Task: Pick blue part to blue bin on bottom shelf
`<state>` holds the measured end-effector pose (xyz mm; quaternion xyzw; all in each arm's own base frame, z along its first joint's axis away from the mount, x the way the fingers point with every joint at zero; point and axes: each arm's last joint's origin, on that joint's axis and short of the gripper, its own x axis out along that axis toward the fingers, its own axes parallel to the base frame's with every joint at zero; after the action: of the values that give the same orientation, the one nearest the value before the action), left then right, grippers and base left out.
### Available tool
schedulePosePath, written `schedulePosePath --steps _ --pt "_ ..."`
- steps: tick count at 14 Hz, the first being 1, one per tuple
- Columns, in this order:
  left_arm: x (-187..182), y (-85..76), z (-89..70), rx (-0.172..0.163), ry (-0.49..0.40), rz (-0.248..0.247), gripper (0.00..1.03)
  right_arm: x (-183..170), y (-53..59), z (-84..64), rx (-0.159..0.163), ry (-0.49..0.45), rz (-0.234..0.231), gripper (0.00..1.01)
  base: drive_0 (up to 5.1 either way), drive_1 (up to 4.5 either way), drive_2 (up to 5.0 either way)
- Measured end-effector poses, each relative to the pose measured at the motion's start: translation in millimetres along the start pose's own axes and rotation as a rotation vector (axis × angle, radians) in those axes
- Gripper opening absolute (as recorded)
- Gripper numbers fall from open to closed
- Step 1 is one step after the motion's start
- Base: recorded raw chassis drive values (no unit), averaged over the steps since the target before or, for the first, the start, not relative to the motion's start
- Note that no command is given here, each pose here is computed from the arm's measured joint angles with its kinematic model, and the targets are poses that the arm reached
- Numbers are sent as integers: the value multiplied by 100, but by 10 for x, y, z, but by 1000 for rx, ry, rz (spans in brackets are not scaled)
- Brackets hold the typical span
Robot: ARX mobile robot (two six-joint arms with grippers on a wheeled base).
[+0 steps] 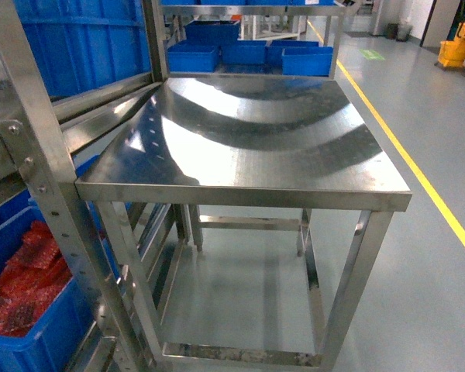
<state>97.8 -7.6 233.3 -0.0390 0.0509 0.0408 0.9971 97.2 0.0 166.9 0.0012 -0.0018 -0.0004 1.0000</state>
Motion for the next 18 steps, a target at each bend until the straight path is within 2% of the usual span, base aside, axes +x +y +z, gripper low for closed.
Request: schedulePosePath --steps 2,11,18 --pt "0 1 -6 1 6 2 43 0 0 -1 0 1 0 98 -414 450 41" --pt "3 1 -9 2 10 5 43 0 0 -1 0 2 1 98 -491 247 247" --pt "1 1 -3 1 3 5 43 0 0 -3 0 3 1 98 -480 139 350"
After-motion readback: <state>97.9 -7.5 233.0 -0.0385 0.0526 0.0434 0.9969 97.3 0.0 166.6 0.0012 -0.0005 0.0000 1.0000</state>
